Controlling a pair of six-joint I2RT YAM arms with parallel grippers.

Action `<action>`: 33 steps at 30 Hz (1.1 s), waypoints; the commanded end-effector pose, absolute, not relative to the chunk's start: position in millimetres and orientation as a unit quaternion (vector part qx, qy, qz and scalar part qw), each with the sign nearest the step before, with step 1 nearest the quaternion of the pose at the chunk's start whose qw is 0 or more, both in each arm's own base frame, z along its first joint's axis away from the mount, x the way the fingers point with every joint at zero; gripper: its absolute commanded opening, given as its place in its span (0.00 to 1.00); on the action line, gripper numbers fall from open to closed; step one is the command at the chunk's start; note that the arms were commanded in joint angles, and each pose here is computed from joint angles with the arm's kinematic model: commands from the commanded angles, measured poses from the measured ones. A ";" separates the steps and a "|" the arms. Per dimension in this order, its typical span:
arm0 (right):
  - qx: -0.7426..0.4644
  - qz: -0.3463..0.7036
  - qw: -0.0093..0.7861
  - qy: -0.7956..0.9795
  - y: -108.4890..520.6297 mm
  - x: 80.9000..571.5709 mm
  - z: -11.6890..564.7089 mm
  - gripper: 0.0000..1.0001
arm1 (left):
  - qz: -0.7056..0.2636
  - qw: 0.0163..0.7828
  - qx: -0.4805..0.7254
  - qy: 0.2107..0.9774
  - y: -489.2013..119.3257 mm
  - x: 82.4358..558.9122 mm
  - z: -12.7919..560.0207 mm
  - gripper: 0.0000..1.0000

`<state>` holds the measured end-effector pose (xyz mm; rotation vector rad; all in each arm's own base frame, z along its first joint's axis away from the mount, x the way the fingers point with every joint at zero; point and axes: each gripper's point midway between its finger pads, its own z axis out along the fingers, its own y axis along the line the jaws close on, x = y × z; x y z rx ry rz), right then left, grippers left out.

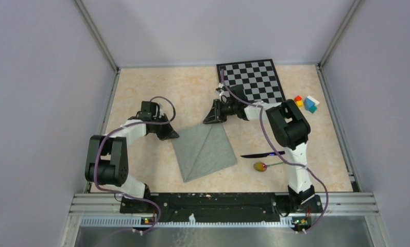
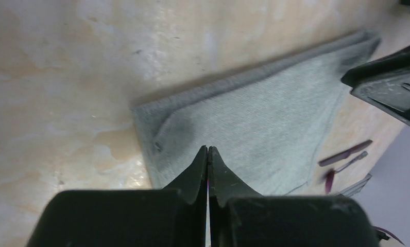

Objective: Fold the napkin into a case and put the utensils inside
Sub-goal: Smooth out the upper triangle-folded napkin at the center of the board.

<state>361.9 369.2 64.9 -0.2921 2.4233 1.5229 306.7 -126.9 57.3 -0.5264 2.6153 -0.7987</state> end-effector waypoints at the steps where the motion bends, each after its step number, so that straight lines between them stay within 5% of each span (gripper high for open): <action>1: -0.113 0.544 0.163 0.815 372.4 379.2 69.6 0.17 | -0.258 0.205 -0.168 0.929 -111.5 328.4 47.0 0.00; 12: -0.075 0.496 0.167 0.849 339.9 402.1 17.4 0.15 | -0.221 0.165 -0.199 0.941 -92.6 318.5 5.5 0.00; 19: -0.106 0.499 0.217 0.833 342.3 399.3 103.7 0.27 | -0.228 0.162 -0.195 0.940 -95.0 315.0 8.2 0.00; 24: -0.123 0.518 0.216 0.818 378.3 353.0 132.3 0.34 | -0.229 0.160 -0.197 0.940 -95.3 312.2 7.9 0.00; 29: -0.138 0.579 0.162 0.787 433.0 282.2 115.2 0.31 | -0.225 0.152 -0.204 0.940 -94.4 308.0 -0.6 0.00; 33: -0.102 0.582 0.148 0.793 422.9 279.9 79.9 0.26 | -0.222 0.145 -0.207 0.942 -93.0 305.2 -5.9 0.00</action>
